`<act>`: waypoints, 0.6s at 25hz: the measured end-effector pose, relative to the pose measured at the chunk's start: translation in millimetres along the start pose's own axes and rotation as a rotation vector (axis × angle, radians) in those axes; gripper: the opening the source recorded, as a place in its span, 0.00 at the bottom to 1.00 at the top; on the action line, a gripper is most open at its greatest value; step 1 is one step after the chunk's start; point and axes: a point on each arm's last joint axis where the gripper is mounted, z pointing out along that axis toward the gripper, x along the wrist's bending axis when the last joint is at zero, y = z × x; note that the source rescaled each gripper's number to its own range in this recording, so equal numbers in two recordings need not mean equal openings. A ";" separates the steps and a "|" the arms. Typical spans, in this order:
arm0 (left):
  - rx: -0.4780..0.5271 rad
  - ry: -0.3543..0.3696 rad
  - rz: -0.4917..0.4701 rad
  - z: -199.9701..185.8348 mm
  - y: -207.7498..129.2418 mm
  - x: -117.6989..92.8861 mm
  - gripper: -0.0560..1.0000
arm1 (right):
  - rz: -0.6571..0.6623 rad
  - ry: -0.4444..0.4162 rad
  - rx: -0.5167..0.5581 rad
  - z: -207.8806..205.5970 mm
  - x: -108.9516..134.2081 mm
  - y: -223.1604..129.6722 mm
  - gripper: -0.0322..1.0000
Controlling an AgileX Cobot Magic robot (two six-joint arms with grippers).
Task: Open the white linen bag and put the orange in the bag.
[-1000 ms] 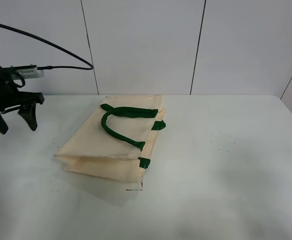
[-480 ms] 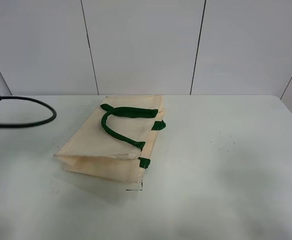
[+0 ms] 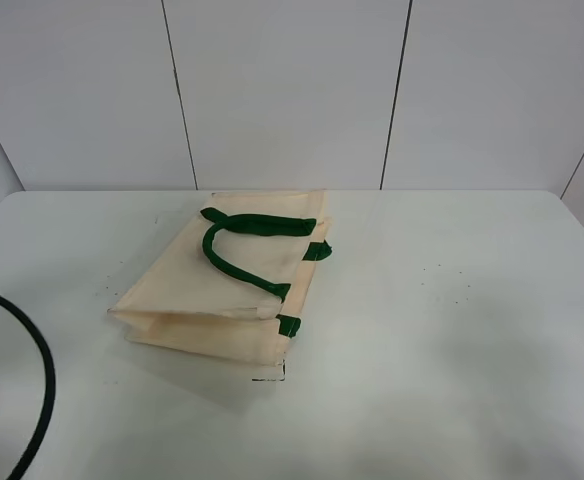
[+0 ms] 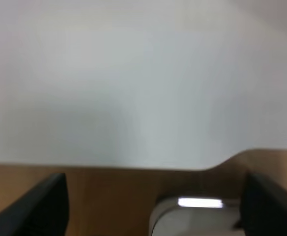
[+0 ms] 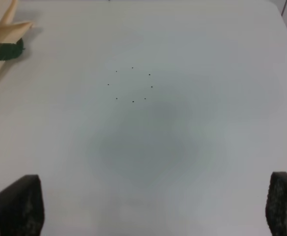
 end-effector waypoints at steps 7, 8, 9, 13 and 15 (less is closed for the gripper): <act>-0.195 -0.039 0.026 -17.8 -20.2 -1.7 0.91 | 0.000 0.000 0.000 0.0 0.0 0.0 1.00; -0.228 -0.046 0.039 -20.9 -23.9 -2.1 0.91 | 0.000 0.000 0.000 0.0 0.0 0.0 1.00; -0.261 -0.053 0.037 -23.8 -27.7 -2.4 0.91 | 0.000 0.000 0.000 0.0 0.0 0.0 1.00; -0.378 -0.057 0.050 -33.1 -41.7 -1.9 0.91 | 0.000 0.000 0.000 0.0 0.0 0.0 1.00; -0.431 -0.059 0.051 -36.8 -48.6 -1.6 0.91 | 0.000 0.000 0.000 0.0 0.0 0.0 1.00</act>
